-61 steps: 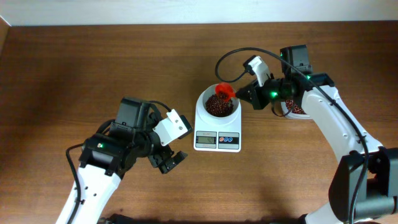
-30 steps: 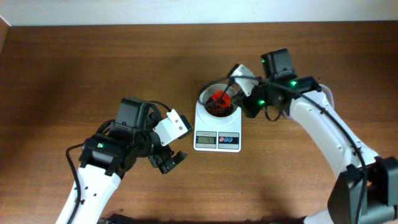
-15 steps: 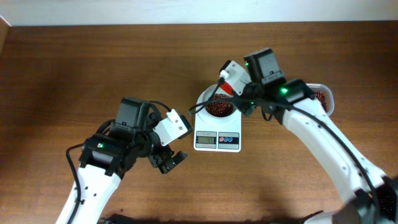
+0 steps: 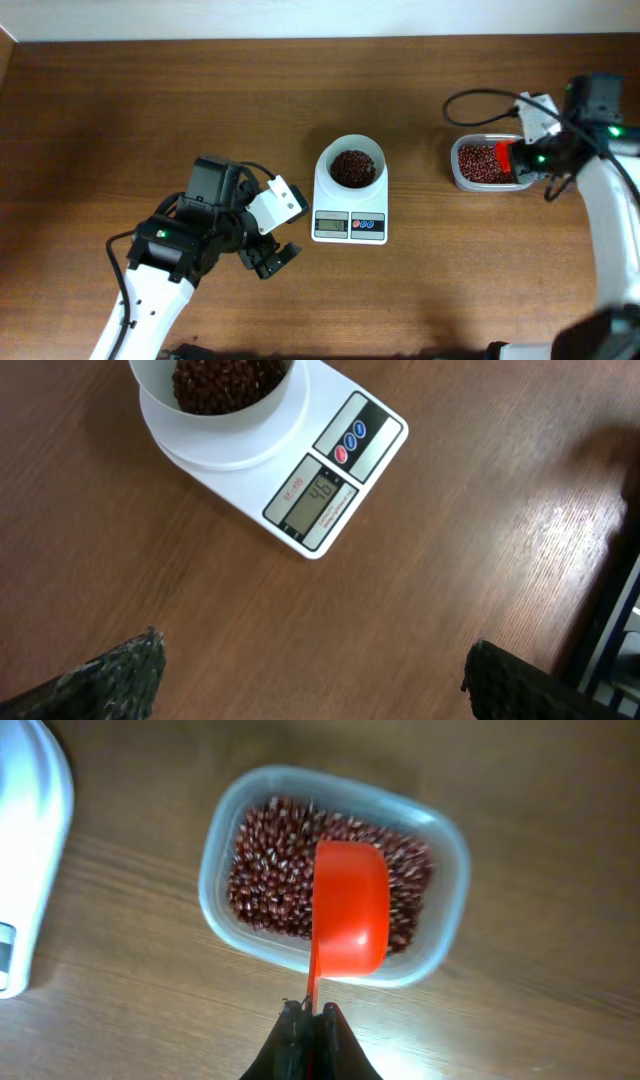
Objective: Scoop and weigh 50g on scale
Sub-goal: 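Return the scoop with right gripper to the bean tub, then scoop a small amount of red beans with right gripper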
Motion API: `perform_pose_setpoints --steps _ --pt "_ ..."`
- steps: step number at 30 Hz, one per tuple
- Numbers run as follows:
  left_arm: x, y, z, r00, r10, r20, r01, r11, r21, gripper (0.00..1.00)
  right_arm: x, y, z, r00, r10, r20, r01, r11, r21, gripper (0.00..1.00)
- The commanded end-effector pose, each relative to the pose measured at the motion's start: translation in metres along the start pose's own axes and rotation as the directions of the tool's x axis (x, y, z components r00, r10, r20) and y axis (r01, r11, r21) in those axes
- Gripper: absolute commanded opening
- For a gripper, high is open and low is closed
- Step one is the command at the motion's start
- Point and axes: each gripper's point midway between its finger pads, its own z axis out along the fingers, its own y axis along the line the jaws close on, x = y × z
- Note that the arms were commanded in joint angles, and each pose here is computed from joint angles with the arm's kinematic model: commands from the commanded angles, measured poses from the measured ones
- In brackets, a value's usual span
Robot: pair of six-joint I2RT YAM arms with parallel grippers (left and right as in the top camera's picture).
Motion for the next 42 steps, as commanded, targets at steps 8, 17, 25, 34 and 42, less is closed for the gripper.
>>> perform_pose_setpoints --steps 8,17,25,34,42 --pt "-0.005 0.002 -0.004 1.0 0.015 0.021 -0.014 1.0 -0.006 0.99 0.014 0.026 0.057 0.987 0.095 -0.127 -0.122 0.968 -0.219 0.04" --pt "-0.005 0.002 -0.004 1.0 0.013 0.019 -0.013 1.0 -0.005 0.99 0.017 -0.022 0.03 0.895 0.445 -0.032 -0.413 0.8 -0.435 0.04" --pt "-0.004 0.001 -0.004 1.0 0.011 0.014 -0.011 1.0 -0.001 0.99 0.003 -0.017 0.007 0.85 0.526 0.015 -0.411 0.681 -0.606 0.04" --pt "-0.003 0.001 -0.004 1.0 0.011 0.014 -0.011 1.0 -0.001 0.99 -0.033 0.069 -0.011 0.915 0.404 0.006 -0.248 0.573 -0.781 0.04" --pt "-0.003 0.001 -0.004 1.0 0.011 0.014 -0.011 1.0 -0.001 0.99 -0.053 0.167 -0.012 0.984 0.153 0.089 -0.01 0.549 -0.836 0.04"
